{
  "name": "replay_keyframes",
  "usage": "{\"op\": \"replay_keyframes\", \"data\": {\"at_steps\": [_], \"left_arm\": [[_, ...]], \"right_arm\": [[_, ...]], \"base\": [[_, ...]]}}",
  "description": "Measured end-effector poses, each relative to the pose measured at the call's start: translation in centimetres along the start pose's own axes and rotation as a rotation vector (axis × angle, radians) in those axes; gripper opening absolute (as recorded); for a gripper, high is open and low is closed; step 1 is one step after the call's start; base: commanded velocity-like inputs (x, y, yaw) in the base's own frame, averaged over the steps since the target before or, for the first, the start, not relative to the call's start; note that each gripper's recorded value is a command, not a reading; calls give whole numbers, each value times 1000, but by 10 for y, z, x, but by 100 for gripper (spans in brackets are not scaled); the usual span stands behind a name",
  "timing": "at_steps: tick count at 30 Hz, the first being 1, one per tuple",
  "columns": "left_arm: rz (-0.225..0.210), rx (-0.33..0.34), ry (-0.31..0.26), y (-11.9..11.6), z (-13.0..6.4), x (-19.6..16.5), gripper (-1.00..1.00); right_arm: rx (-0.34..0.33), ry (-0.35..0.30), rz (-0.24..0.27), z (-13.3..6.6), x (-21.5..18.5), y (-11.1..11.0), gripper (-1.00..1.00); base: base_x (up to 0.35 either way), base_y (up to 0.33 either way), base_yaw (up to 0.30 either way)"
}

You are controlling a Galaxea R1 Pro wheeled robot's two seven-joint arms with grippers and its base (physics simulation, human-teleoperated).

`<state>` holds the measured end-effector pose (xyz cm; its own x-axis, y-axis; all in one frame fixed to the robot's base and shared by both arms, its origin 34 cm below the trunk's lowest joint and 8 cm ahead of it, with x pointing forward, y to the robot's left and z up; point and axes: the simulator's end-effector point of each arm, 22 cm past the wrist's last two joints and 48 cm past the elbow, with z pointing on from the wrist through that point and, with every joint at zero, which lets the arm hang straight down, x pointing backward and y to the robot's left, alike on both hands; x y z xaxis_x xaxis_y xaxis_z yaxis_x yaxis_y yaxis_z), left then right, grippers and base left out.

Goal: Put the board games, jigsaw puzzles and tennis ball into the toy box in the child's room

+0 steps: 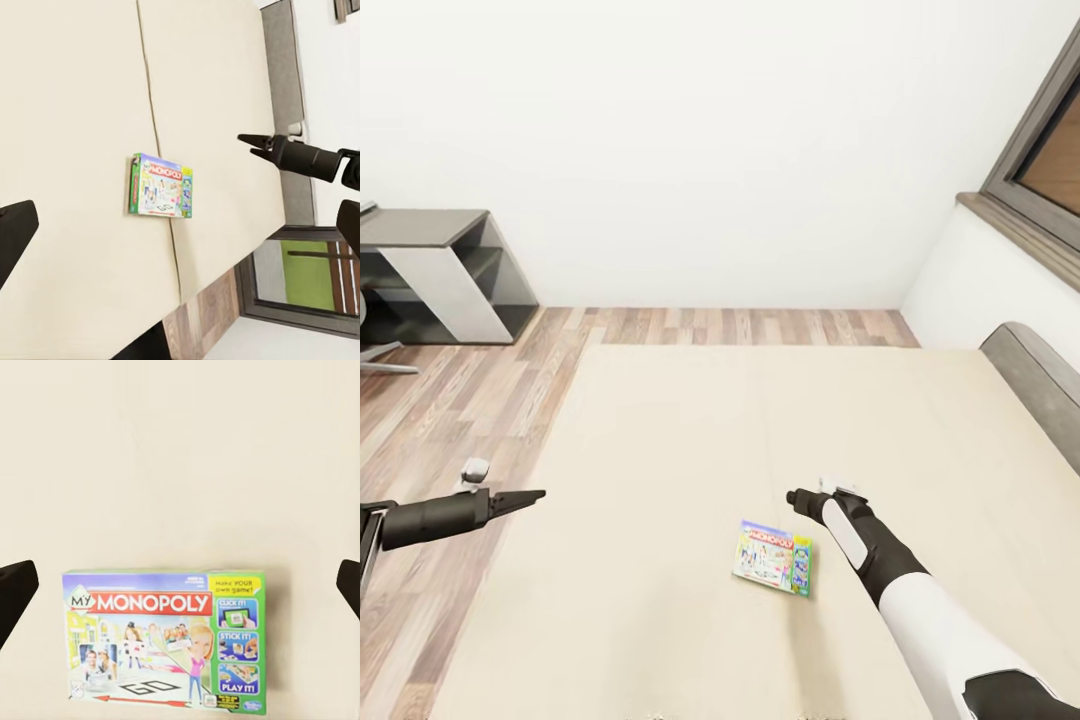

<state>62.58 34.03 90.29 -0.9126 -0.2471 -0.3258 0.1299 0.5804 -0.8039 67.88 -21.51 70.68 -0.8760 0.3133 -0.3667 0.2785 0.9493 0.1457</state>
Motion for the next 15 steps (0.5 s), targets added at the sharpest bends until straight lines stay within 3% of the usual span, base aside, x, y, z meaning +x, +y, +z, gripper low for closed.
{"op": "replay_keyframes", "data": {"at_steps": [15], "left_arm": [[-28, 74, -4, -11, 30, 9, 100]], "right_arm": [[8, 19, 0, 10, 10, -4, 100]], "base": [[0, 0, 0]]}}
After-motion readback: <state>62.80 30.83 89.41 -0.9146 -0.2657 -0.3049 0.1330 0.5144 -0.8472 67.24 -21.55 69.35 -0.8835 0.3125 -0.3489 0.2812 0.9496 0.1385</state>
